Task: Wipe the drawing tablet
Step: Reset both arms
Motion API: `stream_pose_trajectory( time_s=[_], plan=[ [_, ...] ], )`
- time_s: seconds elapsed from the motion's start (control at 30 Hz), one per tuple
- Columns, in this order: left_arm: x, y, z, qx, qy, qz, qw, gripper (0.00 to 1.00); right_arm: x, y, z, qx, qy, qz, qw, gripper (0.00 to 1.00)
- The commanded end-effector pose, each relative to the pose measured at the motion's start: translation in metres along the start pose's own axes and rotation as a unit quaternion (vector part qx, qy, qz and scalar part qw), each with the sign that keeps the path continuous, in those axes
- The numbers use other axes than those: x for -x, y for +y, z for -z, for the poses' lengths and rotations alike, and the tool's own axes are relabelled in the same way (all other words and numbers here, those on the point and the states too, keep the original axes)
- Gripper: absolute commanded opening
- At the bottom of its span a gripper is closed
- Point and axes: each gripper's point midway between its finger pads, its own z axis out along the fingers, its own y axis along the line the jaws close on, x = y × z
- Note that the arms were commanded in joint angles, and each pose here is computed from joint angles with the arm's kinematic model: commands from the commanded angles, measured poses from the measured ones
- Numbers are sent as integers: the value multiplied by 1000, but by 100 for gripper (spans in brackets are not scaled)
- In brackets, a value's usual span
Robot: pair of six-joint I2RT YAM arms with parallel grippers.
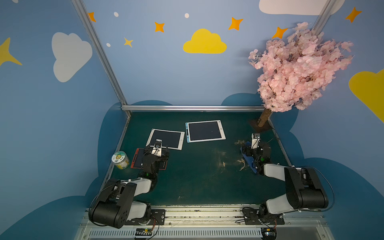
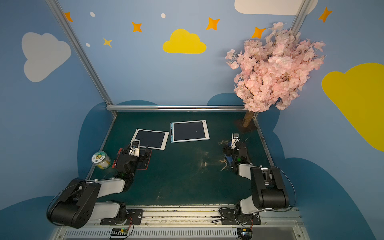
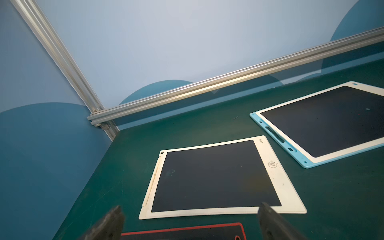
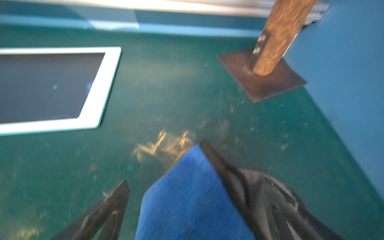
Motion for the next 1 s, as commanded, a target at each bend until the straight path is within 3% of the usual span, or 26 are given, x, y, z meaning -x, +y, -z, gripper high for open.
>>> stream_pose_trajectory(
  time_s=[0.0,0.03,0.1,0.23,0.33,0.43,0.97],
  plan=[
    [-5,1,-2,-2,28,29,999,100,-15,5,1,15,29,-6,999,99],
    [-16,1,-1,-10,45,44,998,100,-15,5,1,16,31,-6,999,99],
    [-20,-6,-2,-36,26,35,998,100,-14,5,2,16,30,-6,999,99],
    [-41,17,-24,29,10,64,997,100,-15,6,1,17,30,-6,999,99],
    [-48,9,-35,-27,91,82,992,100,-14,5,1,16,30,-6,999,99],
    [-56,15,-46,-60,107,129,984,100,-15,6,1,17,31,-6,999,99],
    [-55,17,-47,-56,103,130,985,100,-15,5,2,19,31,-7,999,99]
  ],
)
